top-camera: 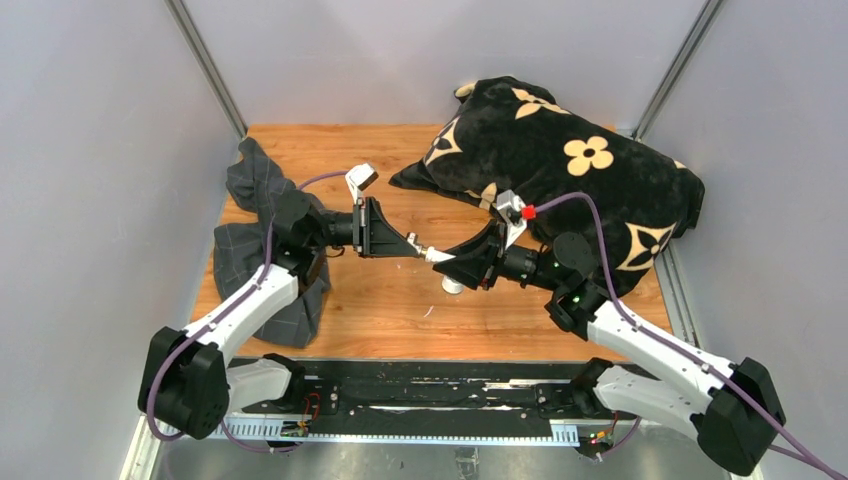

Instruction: Install the water faucets

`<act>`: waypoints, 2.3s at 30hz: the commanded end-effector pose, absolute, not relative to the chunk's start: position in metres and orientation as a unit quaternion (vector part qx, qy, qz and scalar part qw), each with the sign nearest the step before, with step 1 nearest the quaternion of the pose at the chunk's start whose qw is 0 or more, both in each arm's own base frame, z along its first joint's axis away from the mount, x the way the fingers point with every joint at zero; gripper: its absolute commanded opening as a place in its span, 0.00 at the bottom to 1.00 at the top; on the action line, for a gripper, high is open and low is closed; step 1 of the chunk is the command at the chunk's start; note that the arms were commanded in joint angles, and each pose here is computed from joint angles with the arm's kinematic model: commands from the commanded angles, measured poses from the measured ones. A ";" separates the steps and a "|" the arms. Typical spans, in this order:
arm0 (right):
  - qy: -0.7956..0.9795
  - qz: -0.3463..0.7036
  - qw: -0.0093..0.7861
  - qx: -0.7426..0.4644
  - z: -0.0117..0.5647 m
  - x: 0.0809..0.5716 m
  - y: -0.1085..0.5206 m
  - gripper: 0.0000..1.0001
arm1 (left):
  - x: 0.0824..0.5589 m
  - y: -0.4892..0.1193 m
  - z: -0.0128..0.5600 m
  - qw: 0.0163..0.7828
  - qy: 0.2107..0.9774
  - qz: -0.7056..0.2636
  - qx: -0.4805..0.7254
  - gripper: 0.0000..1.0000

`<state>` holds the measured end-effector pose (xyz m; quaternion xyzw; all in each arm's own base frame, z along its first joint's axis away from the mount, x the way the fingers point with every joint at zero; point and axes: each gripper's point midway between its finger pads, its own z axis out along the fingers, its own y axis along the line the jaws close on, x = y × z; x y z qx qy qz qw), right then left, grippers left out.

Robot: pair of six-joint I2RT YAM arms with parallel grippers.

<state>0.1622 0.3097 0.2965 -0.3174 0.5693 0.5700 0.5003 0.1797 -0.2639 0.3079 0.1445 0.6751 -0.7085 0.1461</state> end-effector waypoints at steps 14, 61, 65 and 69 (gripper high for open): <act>0.635 0.726 0.206 -0.166 0.314 0.167 0.326 0.01 | 0.194 -0.279 0.355 0.261 0.518 -0.792 0.189 0.00; 0.653 0.739 0.145 -0.077 0.321 0.191 0.301 0.01 | 0.235 -0.289 0.333 0.371 0.558 -0.720 0.183 0.54; 0.652 0.740 0.148 -0.080 0.323 0.189 0.299 0.01 | 0.235 -0.290 0.330 0.362 0.565 -0.719 0.182 0.58; 0.658 0.733 0.158 -0.076 0.318 0.191 0.296 0.01 | 0.234 -0.291 0.329 0.350 0.574 -0.717 0.185 0.62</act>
